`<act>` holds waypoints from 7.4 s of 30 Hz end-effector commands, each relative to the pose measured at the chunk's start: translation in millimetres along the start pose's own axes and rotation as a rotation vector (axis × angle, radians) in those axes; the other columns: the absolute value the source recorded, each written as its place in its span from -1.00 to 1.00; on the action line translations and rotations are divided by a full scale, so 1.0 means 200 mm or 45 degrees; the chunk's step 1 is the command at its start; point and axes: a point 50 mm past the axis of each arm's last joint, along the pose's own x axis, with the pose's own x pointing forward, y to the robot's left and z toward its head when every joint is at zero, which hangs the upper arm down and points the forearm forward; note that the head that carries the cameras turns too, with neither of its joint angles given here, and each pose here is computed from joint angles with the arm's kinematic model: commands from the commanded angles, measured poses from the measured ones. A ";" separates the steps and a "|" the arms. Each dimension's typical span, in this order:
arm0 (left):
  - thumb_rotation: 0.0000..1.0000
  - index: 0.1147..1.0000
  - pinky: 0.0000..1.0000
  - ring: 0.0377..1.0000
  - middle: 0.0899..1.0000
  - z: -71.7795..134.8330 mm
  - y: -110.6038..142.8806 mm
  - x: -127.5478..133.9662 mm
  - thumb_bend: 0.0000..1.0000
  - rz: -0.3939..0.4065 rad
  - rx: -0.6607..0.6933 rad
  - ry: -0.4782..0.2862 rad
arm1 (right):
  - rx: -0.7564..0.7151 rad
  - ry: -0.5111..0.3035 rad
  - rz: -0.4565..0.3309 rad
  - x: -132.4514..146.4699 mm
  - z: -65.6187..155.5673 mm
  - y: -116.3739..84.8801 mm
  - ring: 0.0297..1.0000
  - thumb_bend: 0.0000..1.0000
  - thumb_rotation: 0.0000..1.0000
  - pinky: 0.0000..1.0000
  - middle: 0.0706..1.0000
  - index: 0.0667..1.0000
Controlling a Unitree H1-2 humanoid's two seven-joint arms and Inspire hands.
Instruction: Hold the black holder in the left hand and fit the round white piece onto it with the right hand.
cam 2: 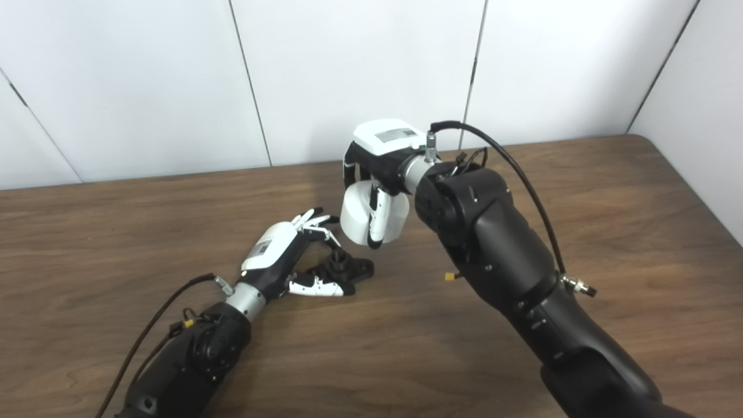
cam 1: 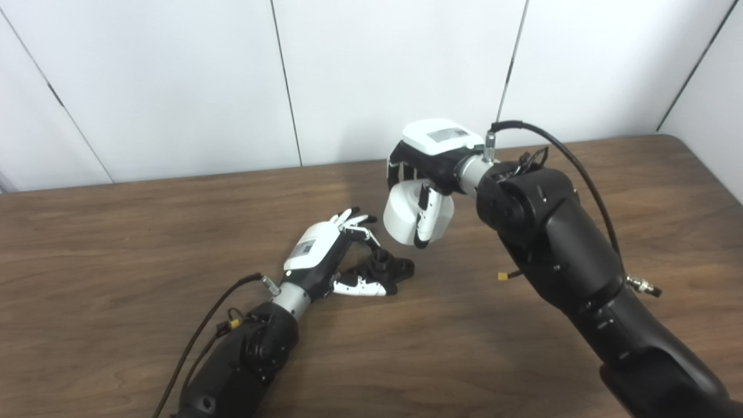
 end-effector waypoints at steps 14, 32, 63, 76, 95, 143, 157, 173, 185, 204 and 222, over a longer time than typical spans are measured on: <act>-0.88 -0.17 0.95 0.97 0.76 -0.05 -0.28 -0.11 0.05 -0.265 0.042 0.125 | -0.046 -0.131 -0.123 -0.01 0.17 -0.13 -0.33 0.02 -1.00 -0.48 -0.14 0.01; -0.88 -0.17 0.95 0.97 0.78 -0.04 -0.27 -0.11 0.05 -0.269 0.037 0.123 | -0.042 -0.183 -0.007 0.01 0.22 0.03 -0.33 0.02 -1.00 -0.46 -0.13 0.01; -0.88 -0.17 0.94 0.96 0.77 -0.02 -0.25 -0.11 0.05 -0.270 0.031 0.120 | -0.114 -0.220 0.099 0.02 0.15 0.18 -0.31 0.03 -1.00 -0.41 -0.12 -0.03; -0.88 -0.17 0.91 0.97 0.78 -0.01 -0.25 -0.11 0.05 -0.275 0.028 0.108 | -0.201 -0.315 0.173 0.01 0.21 0.31 -0.34 0.02 -1.00 -0.49 -0.13 0.03; -0.87 -0.17 0.86 0.94 0.80 -0.02 -0.24 -0.12 0.05 -0.290 0.044 0.101 | -0.269 -0.490 0.190 0.00 0.21 0.33 -0.32 0.02 -1.00 -0.44 -0.11 0.03; -0.88 -0.17 0.94 0.95 0.77 -0.03 -0.23 -0.14 0.05 -0.293 -0.025 0.126 | -0.283 -0.321 0.102 0.08 0.06 0.25 -0.32 0.02 -1.00 -0.45 -0.11 0.04; -0.88 -0.17 0.95 0.95 0.79 -0.03 -0.24 -0.13 0.05 -0.296 -0.003 0.122 | -0.234 -0.381 0.116 0.05 0.12 0.23 -0.33 0.02 -1.00 -0.47 -0.13 0.02; -0.89 -0.17 0.96 0.96 0.79 -0.03 -0.25 -0.12 0.05 -0.298 -0.003 0.116 | -0.260 -0.370 0.042 0.10 0.16 0.02 -0.34 0.02 -1.00 -0.47 -0.15 0.03; -0.88 -0.17 0.96 0.94 0.80 -0.04 -0.26 -0.12 0.05 -0.305 0.011 0.118 | -0.320 -0.392 -0.004 0.11 0.24 -0.14 -0.33 0.02 -1.00 -0.46 -0.15 0.03; -0.88 -0.17 0.93 0.94 0.79 -0.05 -0.24 -0.13 0.05 -0.300 0.013 0.116 | -0.369 -0.410 0.080 0.11 0.22 -0.11 -0.32 0.02 -1.00 -0.44 -0.15 0.03; -0.88 -0.17 0.86 0.92 0.78 -0.03 -0.24 -0.11 0.05 -0.289 0.042 0.112 | -0.420 -0.470 0.183 0.09 0.23 0.06 -0.29 0.03 -1.00 -0.41 -0.08 -0.02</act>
